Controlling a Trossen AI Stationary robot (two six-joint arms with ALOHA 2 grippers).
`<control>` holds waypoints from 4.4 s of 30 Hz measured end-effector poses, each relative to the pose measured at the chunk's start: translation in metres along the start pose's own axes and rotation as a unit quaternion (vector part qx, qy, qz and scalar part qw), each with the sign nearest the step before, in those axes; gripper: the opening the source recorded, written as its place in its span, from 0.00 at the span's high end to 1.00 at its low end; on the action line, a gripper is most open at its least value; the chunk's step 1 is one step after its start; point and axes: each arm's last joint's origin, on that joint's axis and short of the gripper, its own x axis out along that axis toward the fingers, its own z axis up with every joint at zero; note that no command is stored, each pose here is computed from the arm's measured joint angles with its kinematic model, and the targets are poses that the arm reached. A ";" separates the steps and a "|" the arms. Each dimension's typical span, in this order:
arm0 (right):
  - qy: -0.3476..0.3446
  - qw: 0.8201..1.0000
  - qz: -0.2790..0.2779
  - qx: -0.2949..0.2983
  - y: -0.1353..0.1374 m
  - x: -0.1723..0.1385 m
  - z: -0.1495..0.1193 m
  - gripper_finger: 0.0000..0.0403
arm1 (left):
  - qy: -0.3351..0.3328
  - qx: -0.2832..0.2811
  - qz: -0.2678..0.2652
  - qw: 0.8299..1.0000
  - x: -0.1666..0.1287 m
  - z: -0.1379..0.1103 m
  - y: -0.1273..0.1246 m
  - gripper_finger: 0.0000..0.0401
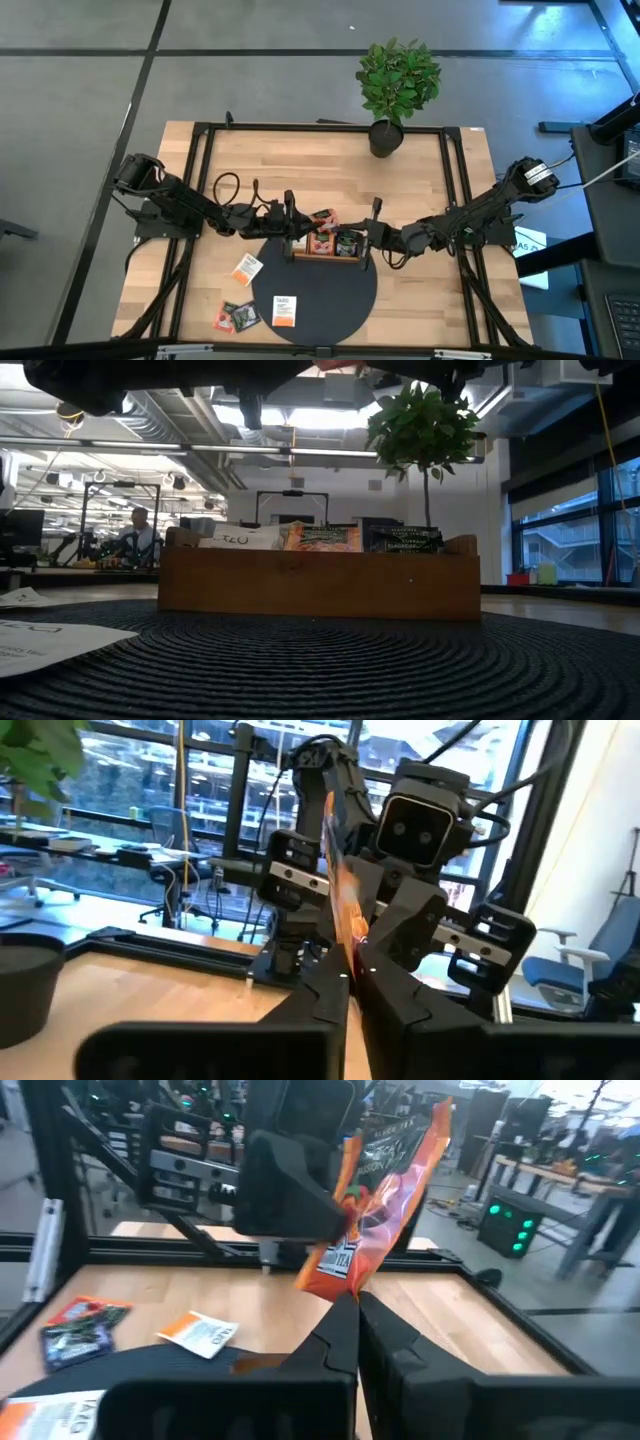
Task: Pick & Place Tea
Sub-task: Put the orange black tea bag into the middle section of the wooden organizer
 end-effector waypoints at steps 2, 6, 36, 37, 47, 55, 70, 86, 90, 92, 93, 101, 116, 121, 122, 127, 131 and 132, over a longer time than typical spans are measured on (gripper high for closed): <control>-0.001 1.000 0.009 0.001 0.001 0.000 0.000 0.99 | 0.001 0.006 -0.005 1.000 0.000 0.000 0.000 0.98; -0.001 1.000 0.012 0.001 0.001 0.000 0.000 0.99 | 0.002 0.013 -0.005 1.000 0.000 0.000 0.000 0.98; 0.149 0.973 0.146 0.098 -0.026 -0.005 -0.003 0.57 | 0.170 -0.002 -0.080 0.982 -0.010 -0.032 -0.011 0.99; 0.145 0.972 0.156 0.104 -0.028 -0.002 -0.002 0.58 | 0.171 0.001 -0.076 0.982 -0.010 -0.032 -0.012 0.99; 0.122 0.969 0.187 0.108 -0.037 0.007 0.009 0.65 | 0.168 0.017 -0.061 0.984 -0.011 -0.033 -0.013 0.99; 0.133 0.968 0.191 0.089 -0.028 0.022 0.010 0.66 | 0.166 0.019 -0.051 0.985 -0.011 -0.033 -0.012 0.99; 0.141 0.971 0.183 0.060 -0.020 0.039 0.013 0.97 | 0.169 0.019 -0.052 0.984 -0.011 -0.033 -0.012 0.98; 0.160 0.976 0.137 0.048 -0.023 0.038 0.008 0.99 | 0.226 0.038 -0.044 0.972 -0.025 -0.017 -0.009 0.93; 0.162 0.977 0.129 0.046 -0.023 0.039 0.007 0.99 | 0.229 0.037 -0.053 0.971 -0.033 -0.006 -0.013 0.93; 0.168 0.979 0.108 0.040 -0.022 0.042 0.002 0.99 | 0.228 0.037 -0.059 0.971 -0.036 -0.001 -0.015 0.93; 0.177 0.979 0.100 0.035 -0.021 0.043 -0.003 0.99 | 0.227 0.038 -0.062 0.971 -0.037 0.001 -0.016 0.94; 0.221 0.971 0.090 0.032 -0.005 0.064 -0.048 0.99 | 0.225 0.039 -0.073 0.971 -0.041 0.004 -0.021 0.93; 0.262 0.959 0.087 0.060 0.010 0.067 -0.077 0.99 | 0.228 0.041 -0.072 0.970 -0.042 0.004 -0.021 0.93; 0.265 0.958 0.087 0.067 0.010 0.067 -0.077 0.95 | 0.228 0.041 -0.072 0.970 -0.042 0.004 -0.021 0.93; 0.265 0.958 0.088 0.067 0.010 0.067 -0.077 0.94 | 0.228 0.041 -0.072 0.970 -0.042 0.004 -0.021 0.94; 0.260 0.960 0.096 0.043 0.010 0.066 -0.076 0.87 | 0.228 0.041 -0.072 0.970 -0.042 0.004 -0.021 0.94; 0.245 0.966 0.075 0.042 0.006 0.063 -0.064 0.78 | 0.229 0.029 -0.070 0.970 -0.042 0.004 -0.021 0.93; 0.241 0.967 0.067 0.041 0.004 0.062 -0.059 0.75 | 0.230 0.021 -0.068 0.971 -0.042 0.004 -0.020 0.93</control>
